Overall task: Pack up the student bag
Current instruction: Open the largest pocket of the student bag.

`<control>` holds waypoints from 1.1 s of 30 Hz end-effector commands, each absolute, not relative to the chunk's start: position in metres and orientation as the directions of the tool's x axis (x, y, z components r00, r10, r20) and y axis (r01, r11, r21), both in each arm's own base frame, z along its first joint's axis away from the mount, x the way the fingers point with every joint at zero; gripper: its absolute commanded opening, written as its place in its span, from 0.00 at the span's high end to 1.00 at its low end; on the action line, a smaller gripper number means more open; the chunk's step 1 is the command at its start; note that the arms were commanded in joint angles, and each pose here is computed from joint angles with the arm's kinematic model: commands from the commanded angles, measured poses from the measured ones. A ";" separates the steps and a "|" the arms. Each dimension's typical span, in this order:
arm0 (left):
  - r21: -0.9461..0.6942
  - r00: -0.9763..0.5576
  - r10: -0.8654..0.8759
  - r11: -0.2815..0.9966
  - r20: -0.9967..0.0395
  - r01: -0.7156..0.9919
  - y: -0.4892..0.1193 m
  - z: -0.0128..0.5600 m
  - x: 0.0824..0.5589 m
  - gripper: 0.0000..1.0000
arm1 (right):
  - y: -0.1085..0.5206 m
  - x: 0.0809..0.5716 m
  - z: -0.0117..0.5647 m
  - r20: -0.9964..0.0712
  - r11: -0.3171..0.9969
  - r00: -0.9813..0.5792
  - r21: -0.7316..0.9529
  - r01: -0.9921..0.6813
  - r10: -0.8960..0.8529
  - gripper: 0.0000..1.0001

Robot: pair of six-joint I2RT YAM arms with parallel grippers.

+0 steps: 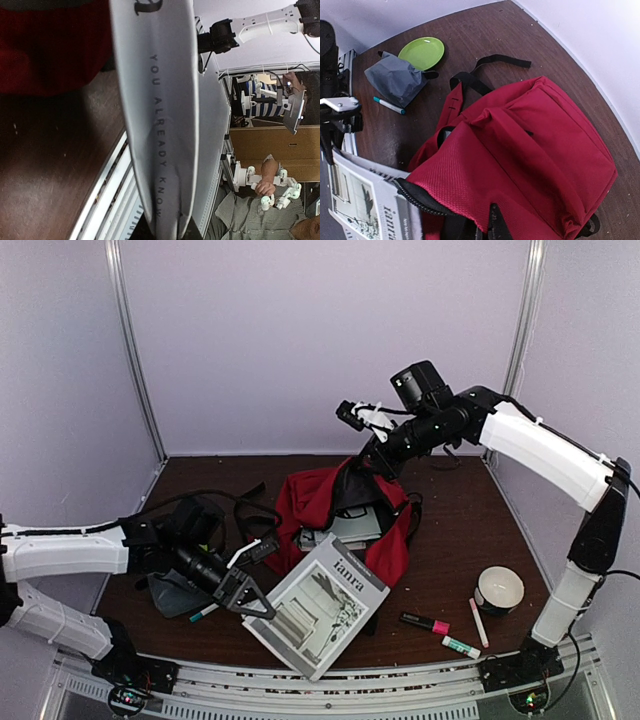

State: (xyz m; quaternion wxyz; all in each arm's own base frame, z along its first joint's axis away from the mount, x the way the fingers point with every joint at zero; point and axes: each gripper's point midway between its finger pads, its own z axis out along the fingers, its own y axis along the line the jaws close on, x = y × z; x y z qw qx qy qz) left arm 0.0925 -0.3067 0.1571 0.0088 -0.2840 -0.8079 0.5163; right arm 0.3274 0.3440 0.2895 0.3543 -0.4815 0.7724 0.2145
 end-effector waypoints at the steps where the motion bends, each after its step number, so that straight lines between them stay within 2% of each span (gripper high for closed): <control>1: -0.837 -0.811 0.349 0.116 -0.470 0.535 -0.346 0.208 0.125 0.90 | 0.335 0.298 0.316 -0.811 0.380 -0.203 -0.025 -0.925 -0.548 1.00; 4: -0.857 -0.833 0.314 0.096 -0.456 0.506 -0.356 0.209 0.138 0.89 | 0.324 0.286 0.316 -0.815 0.366 -0.172 -0.053 -0.929 -0.554 1.00; 12: -0.939 -0.929 0.184 0.069 -0.320 0.337 -0.380 0.188 0.186 0.91 | 0.313 0.267 0.319 -0.829 0.347 -0.145 -0.062 -0.936 -0.541 1.00; 21: -0.985 -0.982 -0.067 0.003 -0.175 0.175 -0.351 0.171 0.245 0.93 | 0.306 0.255 0.312 -0.823 0.322 -0.121 -0.078 -0.944 -0.555 1.00; 26: -0.983 -0.987 -0.093 -0.114 -0.131 0.141 -0.335 0.182 0.243 0.93 | 0.301 0.261 0.309 -0.813 0.351 -0.121 -0.107 -0.930 -0.570 1.00; 33: -0.981 -0.986 -0.057 -0.110 -0.154 0.160 -0.323 0.184 0.219 0.93 | 0.299 0.268 0.317 -0.811 0.374 -0.105 -0.147 -0.916 -0.576 1.00</control>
